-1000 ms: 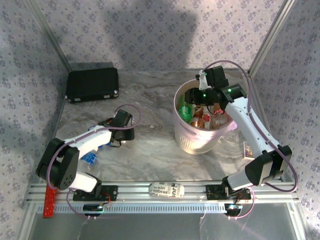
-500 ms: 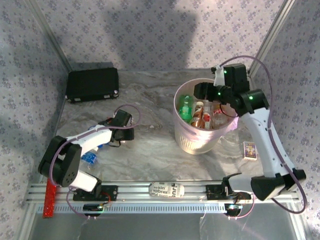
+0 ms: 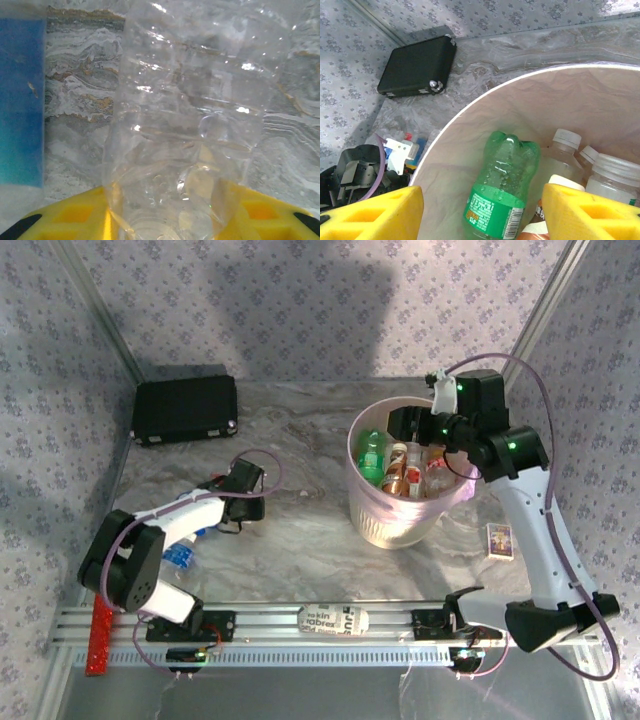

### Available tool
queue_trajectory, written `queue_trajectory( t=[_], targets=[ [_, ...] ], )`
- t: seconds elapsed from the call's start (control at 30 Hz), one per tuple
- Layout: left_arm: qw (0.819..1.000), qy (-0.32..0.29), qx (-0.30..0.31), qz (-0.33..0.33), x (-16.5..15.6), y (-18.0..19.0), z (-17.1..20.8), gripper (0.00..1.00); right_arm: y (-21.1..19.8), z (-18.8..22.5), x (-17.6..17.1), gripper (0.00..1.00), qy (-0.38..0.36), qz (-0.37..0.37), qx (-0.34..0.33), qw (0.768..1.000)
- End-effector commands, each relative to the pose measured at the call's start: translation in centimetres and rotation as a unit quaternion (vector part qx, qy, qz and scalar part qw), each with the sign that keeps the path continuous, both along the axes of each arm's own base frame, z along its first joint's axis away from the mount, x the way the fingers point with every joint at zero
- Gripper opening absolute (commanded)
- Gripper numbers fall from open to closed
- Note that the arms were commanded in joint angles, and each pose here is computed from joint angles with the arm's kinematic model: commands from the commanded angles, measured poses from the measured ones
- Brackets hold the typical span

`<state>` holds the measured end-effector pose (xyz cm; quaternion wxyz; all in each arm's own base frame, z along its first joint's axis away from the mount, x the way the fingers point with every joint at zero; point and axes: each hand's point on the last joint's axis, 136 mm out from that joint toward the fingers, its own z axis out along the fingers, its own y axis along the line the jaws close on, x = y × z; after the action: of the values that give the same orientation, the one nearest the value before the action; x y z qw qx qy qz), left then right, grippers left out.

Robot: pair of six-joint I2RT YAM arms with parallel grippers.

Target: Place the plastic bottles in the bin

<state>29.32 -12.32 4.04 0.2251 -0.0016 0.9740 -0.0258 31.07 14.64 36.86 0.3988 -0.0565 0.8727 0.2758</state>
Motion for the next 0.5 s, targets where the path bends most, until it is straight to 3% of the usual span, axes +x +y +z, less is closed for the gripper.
queue_trajectory(
  t=[0.0, 0.2, 0.47],
  targets=[
    [0.998, -0.034, -0.042, -0.016, 0.9, -1.7, 3.6, 0.45, 0.7, 1.8, -0.5, 0.66, -0.031, 0.02, 0.016, 0.999],
    [0.983, -0.094, -0.152, -0.043, 1.4, -5.0, 9.1, 0.45, 4.1, 4.4, -0.5, 0.67, -0.066, 0.064, 0.037, 0.995],
    [0.939, -0.188, -0.275, -0.087, 1.0, -7.8, 17.9, 0.44, 12.1, 5.6, -0.1, 0.73, -0.081, 0.144, 0.038, 0.986]
  ],
)
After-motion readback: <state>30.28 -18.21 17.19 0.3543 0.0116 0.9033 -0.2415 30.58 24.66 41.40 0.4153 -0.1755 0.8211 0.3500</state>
